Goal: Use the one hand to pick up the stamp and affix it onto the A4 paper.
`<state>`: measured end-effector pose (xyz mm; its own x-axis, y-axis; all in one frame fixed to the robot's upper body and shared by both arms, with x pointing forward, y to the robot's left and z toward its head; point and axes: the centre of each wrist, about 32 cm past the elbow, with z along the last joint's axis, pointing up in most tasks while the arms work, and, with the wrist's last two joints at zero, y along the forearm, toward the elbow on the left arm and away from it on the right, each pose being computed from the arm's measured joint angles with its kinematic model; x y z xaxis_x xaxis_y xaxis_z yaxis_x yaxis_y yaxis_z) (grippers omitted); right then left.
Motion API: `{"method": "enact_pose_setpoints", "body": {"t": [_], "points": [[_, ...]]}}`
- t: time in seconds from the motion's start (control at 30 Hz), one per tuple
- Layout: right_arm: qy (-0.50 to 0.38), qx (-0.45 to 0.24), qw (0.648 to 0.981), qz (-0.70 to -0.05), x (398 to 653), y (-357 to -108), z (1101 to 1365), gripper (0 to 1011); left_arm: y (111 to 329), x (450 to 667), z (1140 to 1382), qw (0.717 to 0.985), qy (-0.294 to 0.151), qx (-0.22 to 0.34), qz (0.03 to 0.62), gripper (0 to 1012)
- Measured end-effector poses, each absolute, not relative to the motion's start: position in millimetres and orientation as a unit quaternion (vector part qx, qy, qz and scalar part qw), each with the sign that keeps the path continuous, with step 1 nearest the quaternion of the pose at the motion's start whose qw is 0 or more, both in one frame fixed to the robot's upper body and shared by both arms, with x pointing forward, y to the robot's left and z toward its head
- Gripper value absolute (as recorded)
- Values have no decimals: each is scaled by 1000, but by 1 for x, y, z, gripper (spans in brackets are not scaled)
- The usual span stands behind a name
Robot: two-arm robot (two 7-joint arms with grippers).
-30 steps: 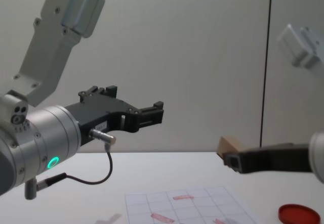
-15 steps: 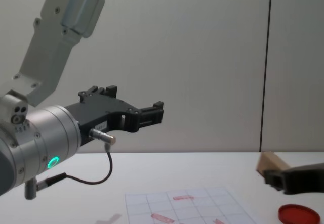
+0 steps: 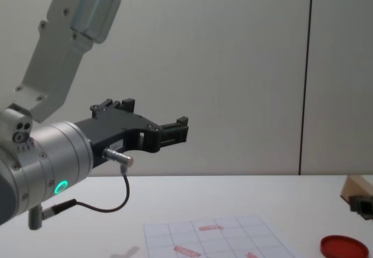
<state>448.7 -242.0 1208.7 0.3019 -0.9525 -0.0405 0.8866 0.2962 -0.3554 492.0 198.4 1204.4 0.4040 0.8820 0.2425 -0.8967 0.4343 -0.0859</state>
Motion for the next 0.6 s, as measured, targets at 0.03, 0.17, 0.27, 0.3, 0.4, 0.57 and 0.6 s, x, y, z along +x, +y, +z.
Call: {"method": "enact_pose_setpoints", "body": {"t": [0.03,0.17,0.27,0.3,0.4,0.57,0.6], "points": [[124,-134,794,-580,449,-244,1208,217,198,492,1204,837,-126,29,531,1002],[129,-133,786,-589,455,-250,1207,216,198,492,1204,837,-126,29,531,1002],[134,-132,782,-594,459,-254,1206,217,198,492,1204,837,-126,29,531,1002],[135,-131,781,-595,460,-255,1206,217,198,492,1204,837,-126,29,531,1002],[141,-131,778,-599,465,-258,1205,217,198,492,1204,837,-126,29,531,1002],[148,-132,774,-601,473,-261,1204,217,198,492,1204,837,-126,29,531,1002],[150,-133,774,-601,475,-261,1203,217,198,492,1204,837,-126,29,531,1002]]}}
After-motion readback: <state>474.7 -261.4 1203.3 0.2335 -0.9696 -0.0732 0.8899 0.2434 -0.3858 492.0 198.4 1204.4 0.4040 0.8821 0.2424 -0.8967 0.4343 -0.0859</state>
